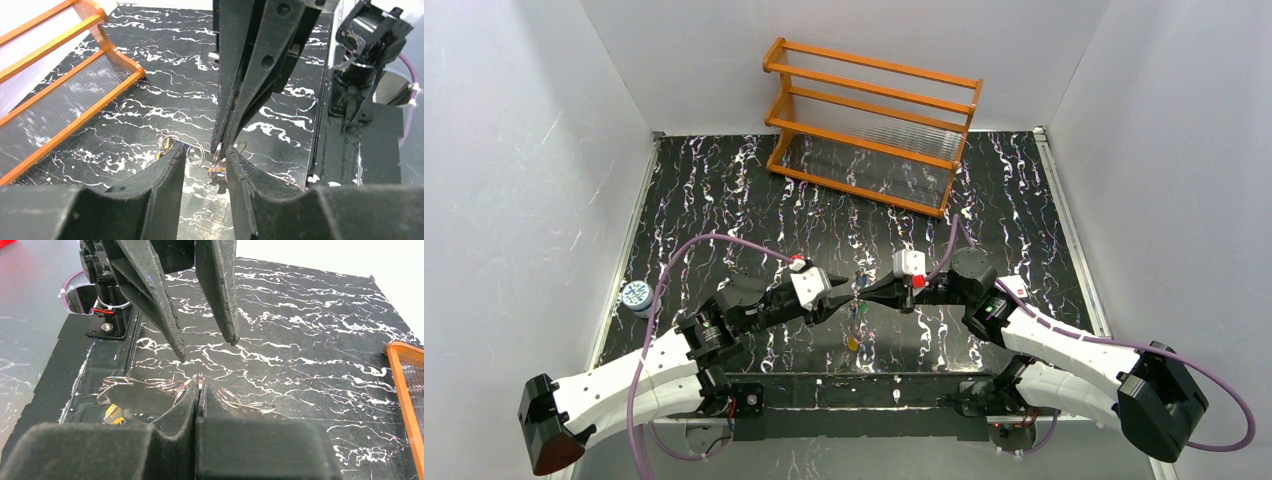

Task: Put the keys on the keyring
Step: Adjust the key on the keyring.

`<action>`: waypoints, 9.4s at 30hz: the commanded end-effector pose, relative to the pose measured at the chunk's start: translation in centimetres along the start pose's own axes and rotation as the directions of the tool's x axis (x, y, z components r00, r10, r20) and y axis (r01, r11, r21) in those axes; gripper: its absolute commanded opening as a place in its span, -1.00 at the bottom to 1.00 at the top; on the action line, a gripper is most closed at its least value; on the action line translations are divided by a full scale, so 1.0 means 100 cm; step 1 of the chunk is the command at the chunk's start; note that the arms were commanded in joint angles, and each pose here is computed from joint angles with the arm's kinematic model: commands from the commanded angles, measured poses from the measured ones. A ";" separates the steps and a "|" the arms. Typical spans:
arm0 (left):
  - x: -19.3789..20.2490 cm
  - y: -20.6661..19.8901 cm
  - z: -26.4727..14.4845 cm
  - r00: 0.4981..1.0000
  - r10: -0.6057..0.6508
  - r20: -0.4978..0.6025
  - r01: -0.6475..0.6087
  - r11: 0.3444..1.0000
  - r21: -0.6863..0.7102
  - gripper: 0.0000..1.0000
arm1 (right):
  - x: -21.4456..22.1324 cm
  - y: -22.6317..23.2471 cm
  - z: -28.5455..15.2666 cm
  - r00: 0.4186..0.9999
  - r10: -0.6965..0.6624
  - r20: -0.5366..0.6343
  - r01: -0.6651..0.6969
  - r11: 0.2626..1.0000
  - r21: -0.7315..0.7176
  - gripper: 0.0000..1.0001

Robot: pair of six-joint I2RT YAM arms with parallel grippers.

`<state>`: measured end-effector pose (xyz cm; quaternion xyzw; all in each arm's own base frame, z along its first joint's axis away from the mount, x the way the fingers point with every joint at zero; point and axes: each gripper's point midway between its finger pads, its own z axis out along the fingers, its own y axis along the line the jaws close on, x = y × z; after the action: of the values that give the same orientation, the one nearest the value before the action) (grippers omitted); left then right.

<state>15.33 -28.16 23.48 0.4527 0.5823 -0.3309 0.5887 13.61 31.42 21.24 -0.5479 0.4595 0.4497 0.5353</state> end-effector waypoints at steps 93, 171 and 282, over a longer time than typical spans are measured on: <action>0.025 0.005 -0.005 0.963 -0.002 -0.269 0.002 1.000 -0.003 -1.00 | -0.050 -0.008 0.003 0.983 -0.152 0.102 0.154 0.988 -0.008 -0.04; 0.021 -0.002 0.000 0.942 0.020 -0.335 0.004 0.997 0.071 -1.00 | -0.014 -0.014 0.017 0.998 -0.055 -0.005 0.055 0.997 -0.045 -0.68; 0.010 -0.027 -0.009 0.999 0.032 0.037 -0.037 0.990 0.135 -1.00 | -0.088 0.016 -0.011 0.913 -0.268 0.307 0.287 0.958 -0.019 -0.97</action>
<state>12.81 -28.62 23.08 0.4893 0.5269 -0.3745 0.5854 10.89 30.75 24.41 -0.5646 0.3447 0.4743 0.5809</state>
